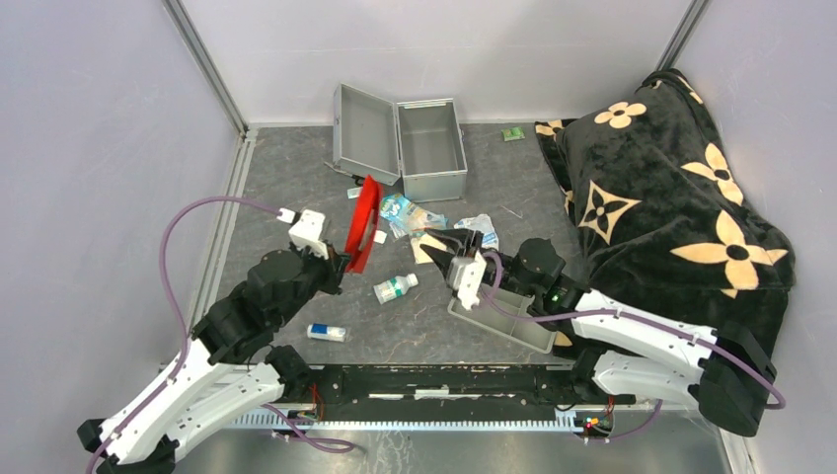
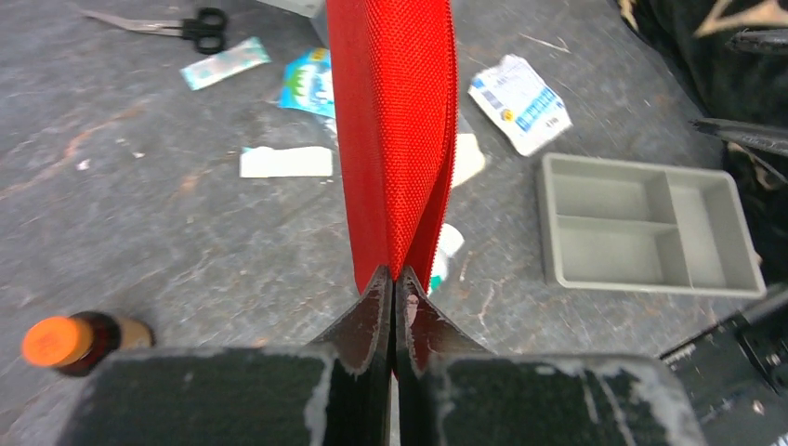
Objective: Organize the medicine kit
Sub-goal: Place the medical item at the medicine pouch, then pick up the medical item at the center of the board.
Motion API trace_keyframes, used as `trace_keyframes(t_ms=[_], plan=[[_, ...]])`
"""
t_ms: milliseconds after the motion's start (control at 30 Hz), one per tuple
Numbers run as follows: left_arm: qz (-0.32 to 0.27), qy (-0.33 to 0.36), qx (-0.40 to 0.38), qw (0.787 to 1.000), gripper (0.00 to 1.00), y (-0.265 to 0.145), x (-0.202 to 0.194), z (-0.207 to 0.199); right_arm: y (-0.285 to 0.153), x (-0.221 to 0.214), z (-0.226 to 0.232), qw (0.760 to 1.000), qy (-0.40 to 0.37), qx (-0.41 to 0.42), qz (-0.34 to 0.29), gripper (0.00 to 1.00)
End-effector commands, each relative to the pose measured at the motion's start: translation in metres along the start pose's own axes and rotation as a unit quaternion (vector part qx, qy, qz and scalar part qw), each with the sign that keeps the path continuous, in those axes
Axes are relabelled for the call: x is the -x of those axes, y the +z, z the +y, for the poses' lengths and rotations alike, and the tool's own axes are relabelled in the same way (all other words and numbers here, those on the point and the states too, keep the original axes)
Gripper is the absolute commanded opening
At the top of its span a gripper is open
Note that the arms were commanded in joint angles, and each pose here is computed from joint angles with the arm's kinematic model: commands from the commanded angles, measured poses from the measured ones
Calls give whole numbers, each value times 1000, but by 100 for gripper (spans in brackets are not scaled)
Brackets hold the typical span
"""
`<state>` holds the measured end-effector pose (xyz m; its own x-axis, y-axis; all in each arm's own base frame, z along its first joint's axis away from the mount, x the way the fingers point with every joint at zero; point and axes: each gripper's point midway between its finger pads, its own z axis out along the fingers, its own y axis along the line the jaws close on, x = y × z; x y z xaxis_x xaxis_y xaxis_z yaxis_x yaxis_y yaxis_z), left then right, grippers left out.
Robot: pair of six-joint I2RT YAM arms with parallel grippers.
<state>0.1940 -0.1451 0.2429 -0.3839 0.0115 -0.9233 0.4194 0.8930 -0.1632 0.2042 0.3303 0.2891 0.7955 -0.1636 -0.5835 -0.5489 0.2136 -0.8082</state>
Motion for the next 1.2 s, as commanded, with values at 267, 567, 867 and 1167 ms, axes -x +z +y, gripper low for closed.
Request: trace_keyframes(t_ms=[267,567,867,1167], plan=[[-109,-115,183,970,2,-50,42,69,44,-94,18,877,408,-91,237,44],[-118,-134,210,961,2,-51,29,81,94,-154,75,849,402,19,343,48],[-115,-131,220,960,2,-47,27,83,139,-202,98,835,406,43,369,49],[-113,-128,217,961,2,-44,26,81,154,-245,106,815,446,31,369,48]])
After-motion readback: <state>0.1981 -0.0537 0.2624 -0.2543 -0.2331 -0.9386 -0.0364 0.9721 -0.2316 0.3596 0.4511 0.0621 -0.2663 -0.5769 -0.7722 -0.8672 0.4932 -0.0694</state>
